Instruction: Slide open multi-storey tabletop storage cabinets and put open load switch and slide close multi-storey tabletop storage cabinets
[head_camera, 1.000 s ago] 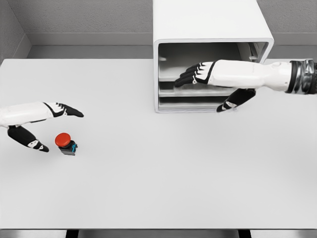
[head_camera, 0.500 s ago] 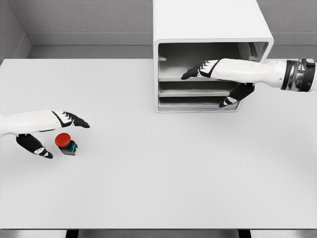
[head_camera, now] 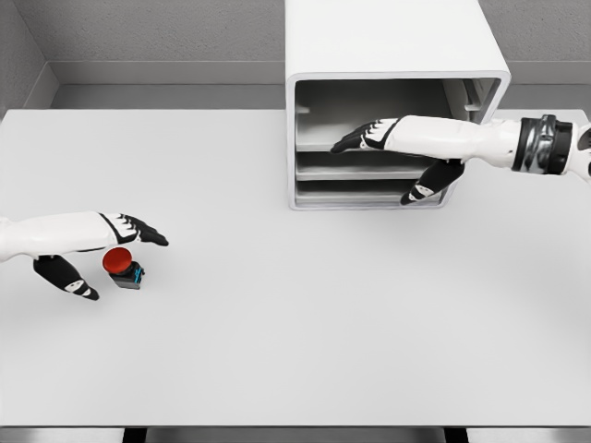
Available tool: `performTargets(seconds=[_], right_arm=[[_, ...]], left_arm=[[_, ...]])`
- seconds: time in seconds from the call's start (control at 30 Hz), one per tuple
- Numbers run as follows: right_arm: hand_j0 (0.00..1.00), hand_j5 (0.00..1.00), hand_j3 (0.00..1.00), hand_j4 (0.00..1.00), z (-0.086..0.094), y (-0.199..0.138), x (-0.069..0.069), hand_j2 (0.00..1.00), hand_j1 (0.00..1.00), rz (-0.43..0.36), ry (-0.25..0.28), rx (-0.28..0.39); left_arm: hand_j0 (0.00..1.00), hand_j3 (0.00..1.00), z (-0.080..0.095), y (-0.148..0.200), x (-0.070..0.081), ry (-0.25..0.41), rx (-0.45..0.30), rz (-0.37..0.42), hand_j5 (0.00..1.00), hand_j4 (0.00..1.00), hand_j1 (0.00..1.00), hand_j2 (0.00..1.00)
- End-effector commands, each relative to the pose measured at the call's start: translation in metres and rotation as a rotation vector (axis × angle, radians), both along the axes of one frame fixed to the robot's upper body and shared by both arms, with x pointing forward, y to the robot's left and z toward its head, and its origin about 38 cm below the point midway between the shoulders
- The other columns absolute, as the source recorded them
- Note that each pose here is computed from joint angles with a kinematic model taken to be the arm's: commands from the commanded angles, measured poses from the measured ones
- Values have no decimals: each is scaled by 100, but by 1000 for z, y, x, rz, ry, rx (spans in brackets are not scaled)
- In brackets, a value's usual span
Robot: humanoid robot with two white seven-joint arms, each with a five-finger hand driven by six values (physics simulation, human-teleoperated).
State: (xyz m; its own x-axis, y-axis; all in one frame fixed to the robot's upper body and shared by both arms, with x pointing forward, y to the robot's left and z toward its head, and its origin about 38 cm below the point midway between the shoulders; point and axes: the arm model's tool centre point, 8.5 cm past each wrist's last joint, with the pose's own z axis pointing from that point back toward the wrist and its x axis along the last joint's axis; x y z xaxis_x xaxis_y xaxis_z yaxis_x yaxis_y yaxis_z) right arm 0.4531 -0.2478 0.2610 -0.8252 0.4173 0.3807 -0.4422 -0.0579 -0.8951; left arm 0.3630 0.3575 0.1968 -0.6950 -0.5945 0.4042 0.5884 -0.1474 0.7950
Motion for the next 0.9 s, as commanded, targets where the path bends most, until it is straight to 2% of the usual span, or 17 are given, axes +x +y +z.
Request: performTargets(seconds=[0.0,0.2,0.27,0.37,0.87], right_arm=[[100,100,100,100,-1,-1,3,100,100,-12,6,6],[100,100,100,100,-8,-3,11,100,100,-37,22,9],[100,100,100,100,-10,-6,13,100,100,-48,28,7],[100,100,100,100,-15,-5,13,100,100,-49,37,4],[100,100,100,100,-28,-6,9,100,100,-50,61,-7]], left_arm=[[100,100,-1,-3,1,1,-10,-2,100,100,100,100],[100,100,-3,-5,2,2,-14,-3,100,100,100,100],[88,88,-3,-5,2,1,-14,-4,88,88,88,88],[81,81,-5,-7,2,-5,3,-12,81,81,81,81],[83,83,-14,4,4,9,28,19,83,83,83,83]])
